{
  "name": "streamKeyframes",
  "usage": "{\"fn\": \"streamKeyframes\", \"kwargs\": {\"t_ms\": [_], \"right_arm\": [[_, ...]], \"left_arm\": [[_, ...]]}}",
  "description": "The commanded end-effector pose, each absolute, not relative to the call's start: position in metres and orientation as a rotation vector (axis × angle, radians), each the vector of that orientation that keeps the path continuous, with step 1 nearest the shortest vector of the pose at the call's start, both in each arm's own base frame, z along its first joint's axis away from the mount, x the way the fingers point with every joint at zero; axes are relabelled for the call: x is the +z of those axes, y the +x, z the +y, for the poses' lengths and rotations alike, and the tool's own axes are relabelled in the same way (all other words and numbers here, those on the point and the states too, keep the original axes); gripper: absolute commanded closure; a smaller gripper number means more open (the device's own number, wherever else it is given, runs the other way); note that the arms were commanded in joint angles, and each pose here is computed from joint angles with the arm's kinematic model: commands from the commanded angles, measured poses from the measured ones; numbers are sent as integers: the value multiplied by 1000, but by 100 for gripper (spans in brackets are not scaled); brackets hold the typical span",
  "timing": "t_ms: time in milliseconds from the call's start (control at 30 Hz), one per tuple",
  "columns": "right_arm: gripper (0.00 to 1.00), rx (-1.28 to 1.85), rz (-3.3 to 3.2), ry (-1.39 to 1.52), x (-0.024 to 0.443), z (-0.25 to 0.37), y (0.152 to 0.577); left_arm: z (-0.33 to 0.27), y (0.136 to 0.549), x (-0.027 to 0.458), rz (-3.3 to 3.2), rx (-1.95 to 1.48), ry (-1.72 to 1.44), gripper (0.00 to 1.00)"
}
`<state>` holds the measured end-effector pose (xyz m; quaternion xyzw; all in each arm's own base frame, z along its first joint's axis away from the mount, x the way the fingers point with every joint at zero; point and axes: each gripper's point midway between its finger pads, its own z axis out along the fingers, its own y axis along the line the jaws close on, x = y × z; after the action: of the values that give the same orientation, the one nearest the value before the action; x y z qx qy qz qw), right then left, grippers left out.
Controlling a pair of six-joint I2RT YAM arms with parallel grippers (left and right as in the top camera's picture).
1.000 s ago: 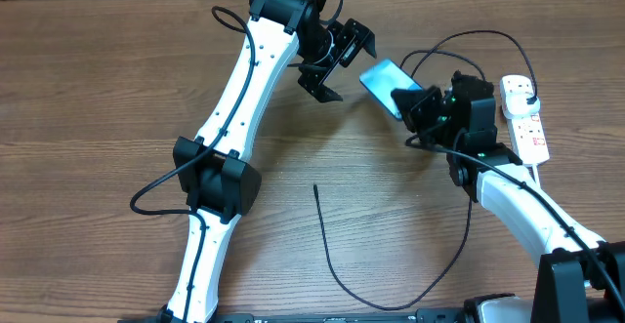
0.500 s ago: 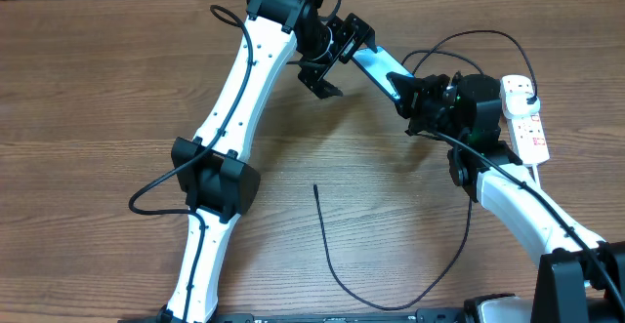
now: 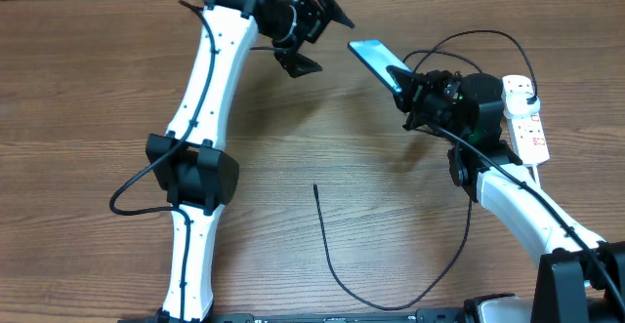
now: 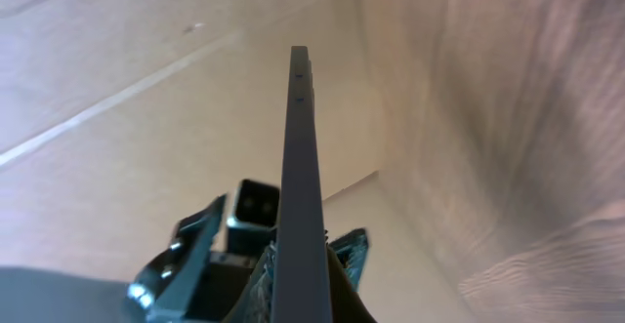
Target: Plug charger to phone and switch on socket
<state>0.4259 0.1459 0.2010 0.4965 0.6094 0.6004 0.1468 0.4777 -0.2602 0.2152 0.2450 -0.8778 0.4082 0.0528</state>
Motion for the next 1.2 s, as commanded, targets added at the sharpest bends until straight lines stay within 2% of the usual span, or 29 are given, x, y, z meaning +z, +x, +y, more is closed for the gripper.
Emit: {"fn": "streamKeyframes", "kwargs": {"t_ms": [0,267,1167], "right_arm": [[96,1803,1697,1384,226,152,430],[96,1861,1686,1397,233,166,426],[96,1910,1582,1385,250,169,431]], "left_arm": [[-277,473,235,-2663,1366,579,0],[-300,471,242,-2655,1412,547,0],[-319,468,235,-2616,1320,763,0]]}}
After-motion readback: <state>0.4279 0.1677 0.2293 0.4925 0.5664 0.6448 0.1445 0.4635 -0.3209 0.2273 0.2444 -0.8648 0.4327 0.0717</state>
